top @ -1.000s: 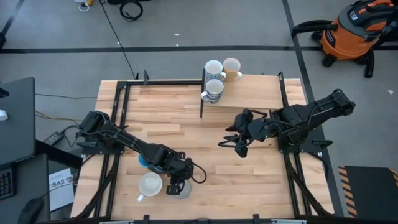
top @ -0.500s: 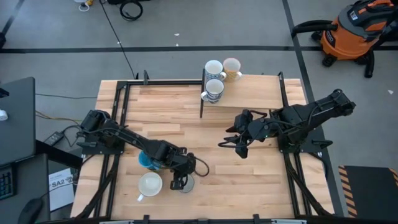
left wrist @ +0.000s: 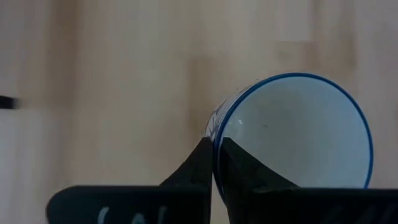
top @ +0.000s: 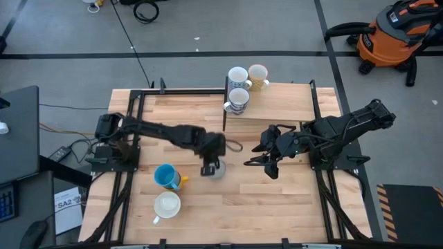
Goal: Place coffee mugs
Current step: Put the blue pattern mug on the shelf
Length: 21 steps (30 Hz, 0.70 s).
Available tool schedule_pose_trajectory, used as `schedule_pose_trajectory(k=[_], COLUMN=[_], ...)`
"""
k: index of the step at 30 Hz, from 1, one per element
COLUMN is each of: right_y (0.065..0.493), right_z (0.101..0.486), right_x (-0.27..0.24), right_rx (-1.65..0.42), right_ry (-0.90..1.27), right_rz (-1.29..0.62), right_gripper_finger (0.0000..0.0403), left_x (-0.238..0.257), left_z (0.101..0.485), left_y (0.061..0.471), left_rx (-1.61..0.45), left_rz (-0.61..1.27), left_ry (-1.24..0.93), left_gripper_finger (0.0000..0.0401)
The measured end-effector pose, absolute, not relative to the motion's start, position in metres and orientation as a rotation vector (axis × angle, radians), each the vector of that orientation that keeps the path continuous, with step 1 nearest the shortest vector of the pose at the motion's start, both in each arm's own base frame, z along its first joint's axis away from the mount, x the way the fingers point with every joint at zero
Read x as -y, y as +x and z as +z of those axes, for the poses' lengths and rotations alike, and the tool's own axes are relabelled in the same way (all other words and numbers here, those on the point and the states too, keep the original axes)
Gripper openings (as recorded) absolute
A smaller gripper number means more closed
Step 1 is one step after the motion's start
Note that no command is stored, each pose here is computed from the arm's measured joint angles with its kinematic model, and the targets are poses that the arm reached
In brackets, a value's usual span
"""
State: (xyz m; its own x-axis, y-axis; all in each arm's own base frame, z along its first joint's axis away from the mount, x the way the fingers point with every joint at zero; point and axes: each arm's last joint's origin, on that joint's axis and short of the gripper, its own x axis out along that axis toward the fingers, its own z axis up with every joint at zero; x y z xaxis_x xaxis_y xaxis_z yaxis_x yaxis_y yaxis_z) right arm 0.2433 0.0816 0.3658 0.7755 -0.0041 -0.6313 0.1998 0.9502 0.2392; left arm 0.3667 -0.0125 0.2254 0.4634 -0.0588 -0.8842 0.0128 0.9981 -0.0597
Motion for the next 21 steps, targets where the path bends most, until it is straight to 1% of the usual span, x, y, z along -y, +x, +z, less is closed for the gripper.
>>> schedule_pose_trajectory(k=[5,10,18,21], right_y=[0.243,0.243,0.243,0.244], right_z=[0.366,0.366,0.366,0.366], right_x=[-0.082,-0.082,-0.082,-0.082], right_rx=[-0.677,-0.677,-0.676,-0.674], right_ry=[0.295,0.275,0.273,0.271], right_rz=[-0.109,-0.102,-0.102,-0.101], right_gripper_finger=[0.0170,0.0170,0.0170,0.0170], left_x=[-0.022,-0.044,-0.051,-0.051], left_z=[0.226,0.227,0.228,0.228], left_y=[0.367,0.367,0.366,0.366], left_rx=[-1.078,-1.061,-1.059,-1.059], left_rz=[-0.003,0.032,0.028,0.027], left_ry=[0.017,0.072,0.107,0.111], left_gripper_finger=[0.0020,0.0020,0.0021,0.0032])
